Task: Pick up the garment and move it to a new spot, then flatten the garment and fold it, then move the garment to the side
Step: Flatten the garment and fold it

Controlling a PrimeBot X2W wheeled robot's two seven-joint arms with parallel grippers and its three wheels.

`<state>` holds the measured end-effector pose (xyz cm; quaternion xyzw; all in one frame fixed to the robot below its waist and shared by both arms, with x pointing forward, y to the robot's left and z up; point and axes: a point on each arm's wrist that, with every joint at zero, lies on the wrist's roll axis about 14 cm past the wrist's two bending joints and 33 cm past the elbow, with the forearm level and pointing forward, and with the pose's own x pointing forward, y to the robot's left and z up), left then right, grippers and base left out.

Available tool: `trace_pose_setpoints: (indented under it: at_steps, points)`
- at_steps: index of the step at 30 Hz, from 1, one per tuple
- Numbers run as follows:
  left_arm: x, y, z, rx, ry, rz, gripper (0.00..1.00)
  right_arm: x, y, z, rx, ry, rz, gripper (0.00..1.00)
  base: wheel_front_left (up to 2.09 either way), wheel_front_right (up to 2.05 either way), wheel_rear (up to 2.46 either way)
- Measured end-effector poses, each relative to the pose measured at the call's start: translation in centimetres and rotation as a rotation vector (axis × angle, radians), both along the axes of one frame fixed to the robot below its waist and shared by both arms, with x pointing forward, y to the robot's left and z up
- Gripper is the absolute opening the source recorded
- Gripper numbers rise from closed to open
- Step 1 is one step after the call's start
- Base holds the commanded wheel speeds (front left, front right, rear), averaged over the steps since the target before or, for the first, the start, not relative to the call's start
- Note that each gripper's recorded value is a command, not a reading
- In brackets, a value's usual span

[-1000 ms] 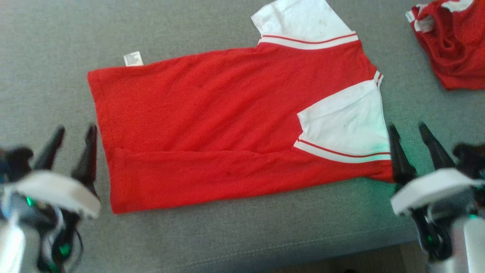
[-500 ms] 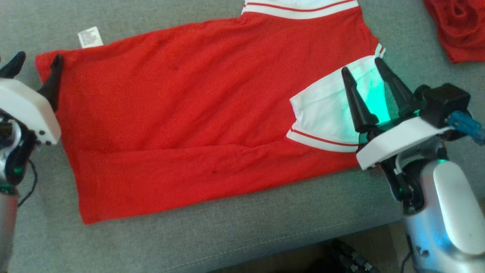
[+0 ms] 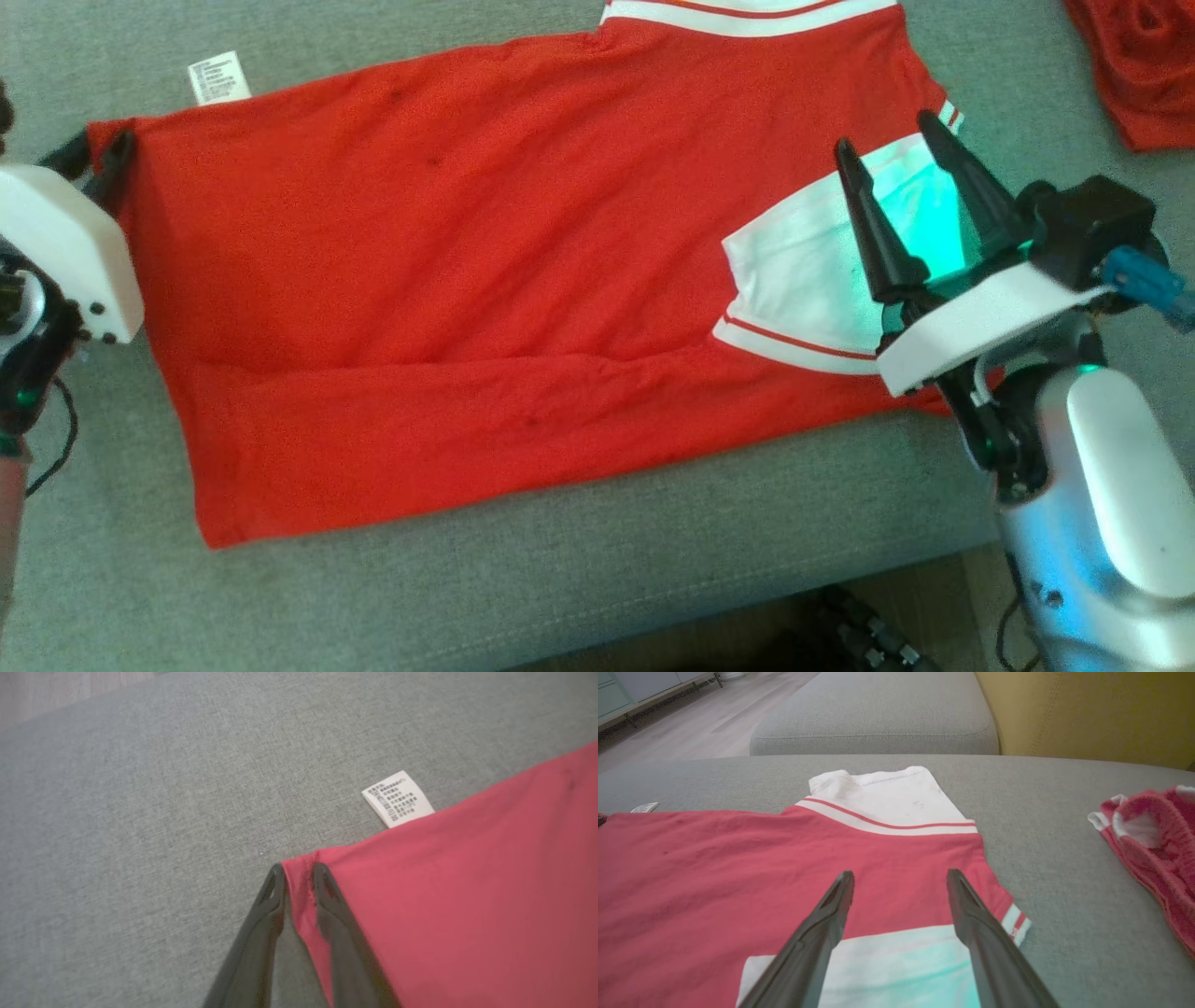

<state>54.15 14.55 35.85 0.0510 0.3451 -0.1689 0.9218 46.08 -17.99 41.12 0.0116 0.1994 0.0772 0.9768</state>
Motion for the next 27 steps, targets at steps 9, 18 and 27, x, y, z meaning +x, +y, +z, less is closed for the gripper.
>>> trace_pose_setpoints:
  at_steps: [9,18,27]
  points:
    - [-0.4,-1.1,1.7,-0.046,-0.071,-0.014,0.0,2.7,0.9,1.1,-0.036,-0.02,0.065,1.0,0.0,0.0,0.0]
    - [-0.8,-1.5,5.0,-0.139,-0.239,0.022,0.0,10.4,-0.1,2.6,-0.174,-0.01,0.093,1.0,0.0,0.0,0.0]
    - [-1.1,-1.4,6.7,-0.179,-0.314,0.049,0.0,15.2,-0.7,-1.9,-0.274,0.216,0.085,1.0,0.0,0.0,0.0]
